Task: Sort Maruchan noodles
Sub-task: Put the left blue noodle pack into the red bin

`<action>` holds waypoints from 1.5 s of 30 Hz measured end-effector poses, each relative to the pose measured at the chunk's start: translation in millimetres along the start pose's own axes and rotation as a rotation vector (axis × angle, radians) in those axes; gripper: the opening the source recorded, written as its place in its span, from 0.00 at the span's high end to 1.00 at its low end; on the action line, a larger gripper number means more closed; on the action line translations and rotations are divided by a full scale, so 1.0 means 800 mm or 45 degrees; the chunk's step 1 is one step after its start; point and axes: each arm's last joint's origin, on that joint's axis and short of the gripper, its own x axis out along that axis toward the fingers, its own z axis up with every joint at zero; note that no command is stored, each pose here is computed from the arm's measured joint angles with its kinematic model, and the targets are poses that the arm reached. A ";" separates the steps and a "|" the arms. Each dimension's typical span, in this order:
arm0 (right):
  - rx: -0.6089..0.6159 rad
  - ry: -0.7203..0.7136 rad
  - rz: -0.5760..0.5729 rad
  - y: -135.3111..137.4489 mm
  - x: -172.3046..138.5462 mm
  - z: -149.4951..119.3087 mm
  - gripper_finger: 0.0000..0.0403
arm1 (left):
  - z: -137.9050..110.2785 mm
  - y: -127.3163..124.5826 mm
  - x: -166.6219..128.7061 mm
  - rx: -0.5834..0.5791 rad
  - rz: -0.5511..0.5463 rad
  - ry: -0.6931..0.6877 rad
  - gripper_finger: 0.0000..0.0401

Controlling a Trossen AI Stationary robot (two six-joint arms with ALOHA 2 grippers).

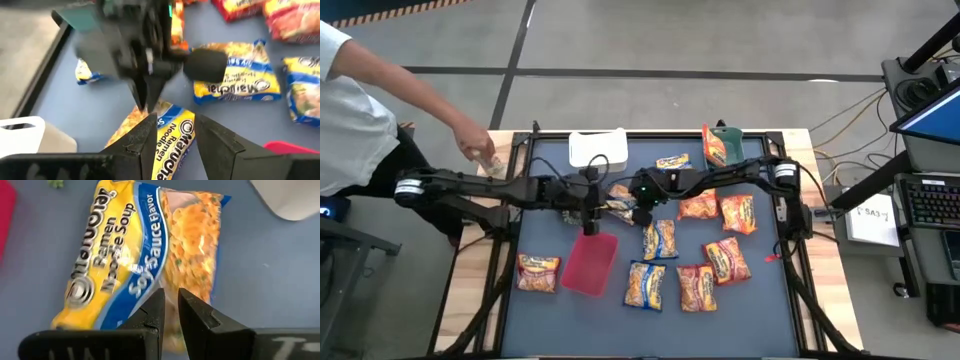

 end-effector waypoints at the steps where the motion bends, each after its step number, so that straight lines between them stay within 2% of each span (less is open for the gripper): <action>1: -0.001 0.004 -0.001 0.000 -0.010 0.003 0.89 | -0.002 -0.001 0.006 0.005 -0.004 0.026 0.72; 4: -0.002 0.011 -0.012 -0.001 -0.036 0.007 0.89 | -0.010 -0.005 0.026 0.024 -0.017 0.105 0.73; 10: 0.082 0.034 0.000 -0.002 -0.060 -0.007 0.89 | -0.027 -0.009 0.052 0.055 -0.035 0.232 0.83; 14: 0.151 0.088 -0.007 -0.003 -0.059 -0.030 0.89 | -0.029 -0.008 0.057 0.051 -0.031 0.246 0.91; 20: 0.257 0.025 -0.001 -0.005 -0.049 -0.050 0.89 | -0.032 -0.003 0.058 0.039 -0.018 0.255 0.99; 27: 0.462 -0.061 0.024 -0.006 -0.043 -0.055 0.88 | -0.046 0.000 0.069 0.046 -0.016 0.322 1.00; 31: 0.519 -0.059 0.084 -0.006 -0.044 -0.050 0.81 | -0.055 -0.002 0.083 0.051 -0.025 0.373 1.00; 37: 0.551 -0.068 0.089 -0.007 -0.045 -0.047 0.63 | -0.064 -0.005 0.096 0.054 -0.033 0.414 1.00; 45: 0.557 -0.076 0.088 -0.009 -0.045 -0.047 0.44 | -0.058 -0.003 0.094 0.078 -0.007 0.368 1.00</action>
